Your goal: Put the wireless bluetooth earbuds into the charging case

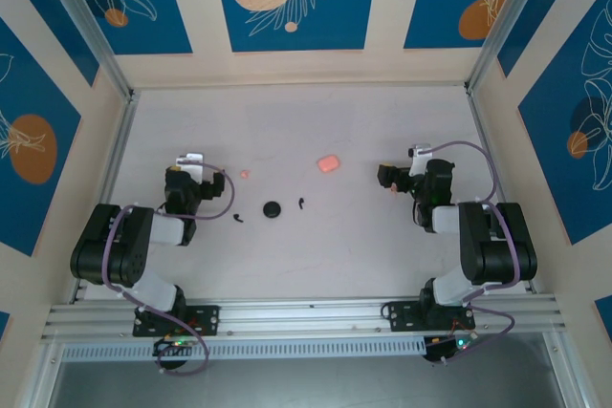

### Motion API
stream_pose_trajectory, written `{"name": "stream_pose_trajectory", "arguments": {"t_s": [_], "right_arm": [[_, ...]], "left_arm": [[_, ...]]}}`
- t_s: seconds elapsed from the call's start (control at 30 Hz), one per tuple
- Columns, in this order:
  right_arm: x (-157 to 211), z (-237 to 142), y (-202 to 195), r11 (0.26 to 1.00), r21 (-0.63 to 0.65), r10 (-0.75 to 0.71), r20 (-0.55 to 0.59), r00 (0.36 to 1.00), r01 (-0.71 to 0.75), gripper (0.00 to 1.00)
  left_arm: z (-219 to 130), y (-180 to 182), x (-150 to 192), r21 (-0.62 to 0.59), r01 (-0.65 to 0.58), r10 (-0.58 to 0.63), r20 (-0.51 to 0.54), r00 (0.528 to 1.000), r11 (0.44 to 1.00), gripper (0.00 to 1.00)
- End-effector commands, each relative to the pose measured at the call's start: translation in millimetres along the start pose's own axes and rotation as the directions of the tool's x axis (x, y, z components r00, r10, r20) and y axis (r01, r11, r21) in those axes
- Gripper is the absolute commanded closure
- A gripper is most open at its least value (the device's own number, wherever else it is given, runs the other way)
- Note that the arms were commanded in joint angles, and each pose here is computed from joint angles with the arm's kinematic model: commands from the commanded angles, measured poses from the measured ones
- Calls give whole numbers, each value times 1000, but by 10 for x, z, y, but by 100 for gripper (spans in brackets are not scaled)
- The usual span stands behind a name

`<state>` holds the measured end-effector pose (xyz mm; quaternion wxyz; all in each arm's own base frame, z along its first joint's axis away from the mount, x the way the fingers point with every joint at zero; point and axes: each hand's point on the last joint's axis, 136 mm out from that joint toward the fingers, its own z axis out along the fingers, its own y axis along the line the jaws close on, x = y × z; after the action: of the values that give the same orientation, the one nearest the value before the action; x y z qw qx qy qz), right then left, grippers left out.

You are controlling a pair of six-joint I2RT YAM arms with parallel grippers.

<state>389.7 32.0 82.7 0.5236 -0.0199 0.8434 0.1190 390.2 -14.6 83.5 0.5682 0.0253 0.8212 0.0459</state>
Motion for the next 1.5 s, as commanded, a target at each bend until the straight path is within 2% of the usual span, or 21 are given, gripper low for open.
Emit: {"name": "stream_pose_trajectory", "arguments": {"t_s": [0.0,0.2,0.33,0.43,0.53,0.7,1.0,1.07,1.23,1.47], "right_arm": [[-326,-45,-16,999,33,4,15,1000,-5,1],[-728,-341,127,998,29,64,-74,995,-62,1],[-938,-656,318,996,21,86,-209,974,-84,1],[-987,-871,459,996,33,95,-316,944,-89,1],[-956,-1047,590,995,56,101,-413,905,-85,1],[-825,-1154,924,998,-4,49,-541,840,-61,1],[-495,-834,1535,987,-160,-93,-699,709,-28,0],[-422,-715,1667,977,-212,-138,-726,674,-28,5],[-253,-401,1777,965,-262,-206,-776,596,-7,14],[25,71,1766,958,-265,-285,-834,473,110,18]], "left_arm": [[4,84,-155,-26,11,-11,18,1000,1000,2],[-74,87,-464,-22,-14,12,-65,998,1000,9],[-234,32,-803,8,32,-31,-131,991,999,14],[-411,-124,-942,75,82,-64,-220,973,994,19],[-611,-297,-950,123,121,-76,-321,944,985,24],[-901,-559,-753,186,223,-114,-467,877,957,26],[-1126,-783,-297,207,247,-63,-633,772,947,27],[-1128,-802,-205,203,249,-56,-658,751,947,27],[-1102,-879,-87,213,280,-60,-688,723,936,27],[-1045,-919,-39,209,292,-63,-705,706,933,27]]}}
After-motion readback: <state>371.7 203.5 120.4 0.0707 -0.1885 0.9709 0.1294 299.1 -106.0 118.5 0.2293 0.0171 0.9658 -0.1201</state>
